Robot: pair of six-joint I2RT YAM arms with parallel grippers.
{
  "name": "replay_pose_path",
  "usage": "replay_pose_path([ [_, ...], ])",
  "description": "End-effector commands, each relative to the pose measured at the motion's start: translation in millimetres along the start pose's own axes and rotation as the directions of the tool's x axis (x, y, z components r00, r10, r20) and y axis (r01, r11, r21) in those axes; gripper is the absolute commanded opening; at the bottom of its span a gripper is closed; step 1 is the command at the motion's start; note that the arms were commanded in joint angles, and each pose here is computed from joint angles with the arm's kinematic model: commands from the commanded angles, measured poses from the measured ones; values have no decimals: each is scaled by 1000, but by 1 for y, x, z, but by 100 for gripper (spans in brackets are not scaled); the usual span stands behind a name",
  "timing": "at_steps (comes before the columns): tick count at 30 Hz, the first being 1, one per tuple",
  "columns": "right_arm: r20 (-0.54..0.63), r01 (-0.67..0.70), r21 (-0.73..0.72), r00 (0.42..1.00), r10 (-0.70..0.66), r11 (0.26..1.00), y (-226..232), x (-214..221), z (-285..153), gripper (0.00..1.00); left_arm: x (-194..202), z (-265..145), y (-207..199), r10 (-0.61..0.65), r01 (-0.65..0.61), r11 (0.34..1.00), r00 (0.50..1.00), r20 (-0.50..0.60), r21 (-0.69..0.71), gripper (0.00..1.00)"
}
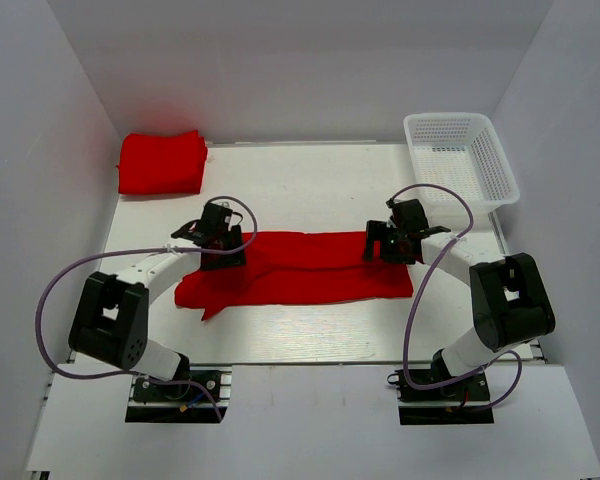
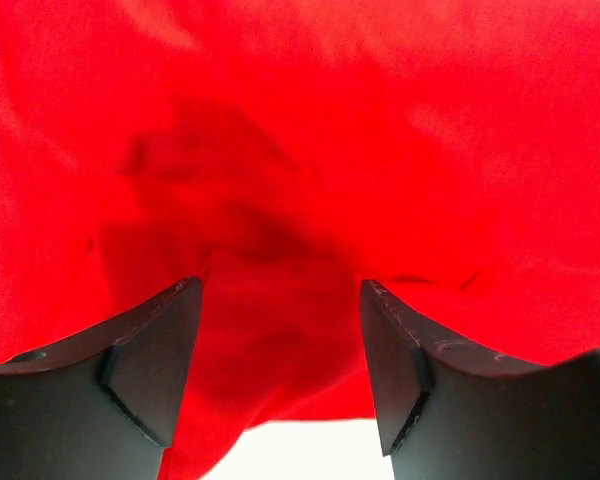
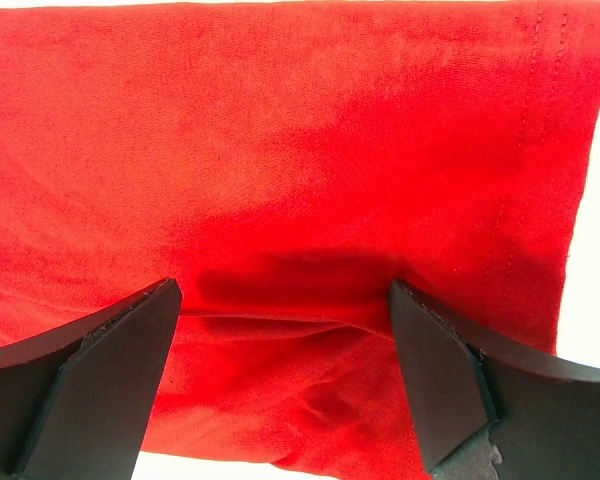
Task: Fold and stack the t-shirts
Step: Fold the tshirt
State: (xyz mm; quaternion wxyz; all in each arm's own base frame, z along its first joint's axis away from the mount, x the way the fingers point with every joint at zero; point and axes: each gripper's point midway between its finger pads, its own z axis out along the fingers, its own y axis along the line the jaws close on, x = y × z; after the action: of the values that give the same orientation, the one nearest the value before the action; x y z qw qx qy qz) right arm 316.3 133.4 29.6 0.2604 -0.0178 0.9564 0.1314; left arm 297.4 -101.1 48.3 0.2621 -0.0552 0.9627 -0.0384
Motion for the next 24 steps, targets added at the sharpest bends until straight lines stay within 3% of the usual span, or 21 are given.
replay_pose_path([
  [1, -104, -5, 19, 995, 7, 1000, -9, 30, 1, 90, -35, 3, -18, 8, -13, 998, 996, 94, 56, 74],
  [7, -112, -4, 29, 994, 7, 1000, -11, 31, 4, 90, -30, 16, -11, 18, -18, 1000, 999, 51, -5, 65],
  [10, -118, -4, 31, 993, 8, 1000, -11, 31, 5, 90, -27, 17, -12, 27, -28, 1000, 999, 44, 7, 52],
  [14, -114, -3, 27, 993, 6, 1000, -10, 28, 6, 90, -24, 16, -12, 27, -28, 999, 999, 41, 15, 52],
  [17, -125, -2, 30, 992, 6, 1000, -10, 32, 5, 90, -25, 20, -7, 41, -40, 999, 999, 26, -24, 61],
  [19, -121, 1, 31, 993, 2, 1000, -11, 31, 4, 90, -18, 23, 3, 23, -24, 996, 1000, -9, -84, 62],
  [24, -125, 0, 36, 992, 5, 999, -12, 32, 4, 90, -25, 19, 4, 10, -7, 996, 999, 33, -91, 62],
])
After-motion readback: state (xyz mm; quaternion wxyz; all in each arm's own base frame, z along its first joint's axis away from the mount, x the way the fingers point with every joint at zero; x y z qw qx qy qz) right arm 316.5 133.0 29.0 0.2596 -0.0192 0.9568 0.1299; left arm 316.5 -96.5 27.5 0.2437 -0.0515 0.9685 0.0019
